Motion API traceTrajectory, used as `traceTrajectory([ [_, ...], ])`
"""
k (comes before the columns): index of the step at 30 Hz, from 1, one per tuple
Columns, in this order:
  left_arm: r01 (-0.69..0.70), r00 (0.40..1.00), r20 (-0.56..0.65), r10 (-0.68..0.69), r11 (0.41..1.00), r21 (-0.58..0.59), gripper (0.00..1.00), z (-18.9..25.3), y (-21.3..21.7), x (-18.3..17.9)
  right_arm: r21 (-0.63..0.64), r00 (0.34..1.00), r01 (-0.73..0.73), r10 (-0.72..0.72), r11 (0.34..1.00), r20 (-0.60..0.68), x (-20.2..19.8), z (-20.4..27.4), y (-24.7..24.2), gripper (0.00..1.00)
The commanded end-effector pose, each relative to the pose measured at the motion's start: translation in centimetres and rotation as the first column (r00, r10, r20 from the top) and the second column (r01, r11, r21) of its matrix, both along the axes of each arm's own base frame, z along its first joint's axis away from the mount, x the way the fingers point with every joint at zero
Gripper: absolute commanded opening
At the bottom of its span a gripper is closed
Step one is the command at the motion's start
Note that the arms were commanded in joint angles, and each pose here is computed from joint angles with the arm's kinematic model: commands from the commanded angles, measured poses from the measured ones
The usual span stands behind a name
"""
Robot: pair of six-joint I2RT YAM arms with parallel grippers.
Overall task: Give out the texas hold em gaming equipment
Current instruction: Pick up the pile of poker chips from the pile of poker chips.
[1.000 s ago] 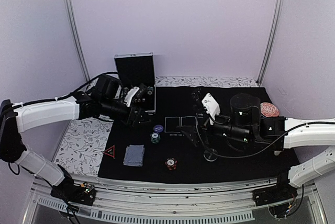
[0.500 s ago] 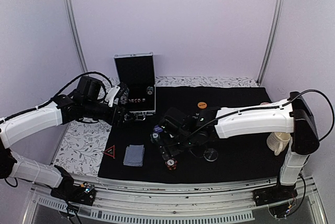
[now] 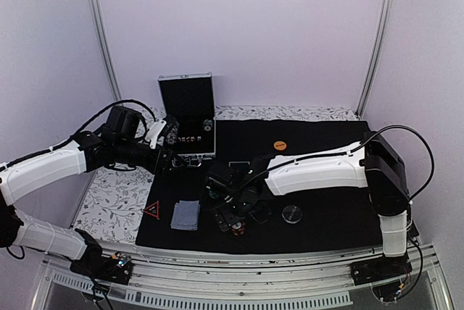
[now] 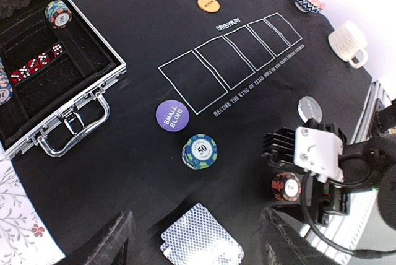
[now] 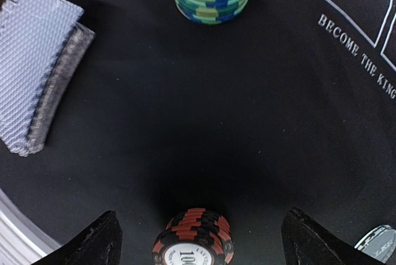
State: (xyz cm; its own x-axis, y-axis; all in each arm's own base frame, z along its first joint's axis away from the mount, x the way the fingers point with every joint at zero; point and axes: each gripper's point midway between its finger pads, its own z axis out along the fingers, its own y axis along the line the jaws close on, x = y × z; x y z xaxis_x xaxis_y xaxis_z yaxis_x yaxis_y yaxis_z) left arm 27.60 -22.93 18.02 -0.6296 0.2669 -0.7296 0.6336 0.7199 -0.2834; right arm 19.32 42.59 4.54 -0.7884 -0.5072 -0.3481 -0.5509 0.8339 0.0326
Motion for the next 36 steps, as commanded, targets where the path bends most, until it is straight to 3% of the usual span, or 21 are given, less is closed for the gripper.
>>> traceTrajectory([
  [1,-0.001,1.000,-0.012,0.001,1.000,0.013,0.70,-0.7,0.5,-0.2,-0.060,0.999,-0.017,0.015,0.998,-0.034,-0.7,-1.5,-0.4,0.81],
  [3,-0.002,1.000,-0.012,0.002,1.000,0.013,0.70,-0.7,0.6,-0.1,-0.058,0.999,-0.019,0.016,0.998,-0.049,-0.9,-1.8,-0.4,0.75],
  [12,0.002,1.000,-0.015,-0.002,1.000,0.014,0.70,-0.8,0.5,-0.1,-0.071,0.997,-0.039,0.033,0.997,-0.071,-1.8,-2.2,-0.4,0.63],
  [17,0.003,1.000,-0.014,-0.003,1.000,0.015,0.70,-0.8,0.5,-0.1,-0.089,0.995,-0.054,0.046,0.995,-0.087,-2.4,-2.8,-0.6,0.51],
  [25,0.010,1.000,-0.024,-0.010,1.000,0.013,0.70,-1.1,0.3,-0.2,-0.092,0.994,-0.065,0.056,0.994,-0.090,-2.9,-2.7,-0.6,0.51],
  [30,0.021,0.999,-0.029,-0.021,1.000,0.006,0.70,-1.1,0.2,-0.3,-0.114,0.995,-0.064,0.055,0.991,-0.078,-2.7,-3.2,-0.8,0.65],
  [36,0.025,0.999,-0.029,-0.025,1.000,0.004,0.70,-1.0,0.1,-0.3,-0.141,0.995,-0.072,0.062,0.987,-0.075,-2.7,-3.9,-1.1,0.64],
])
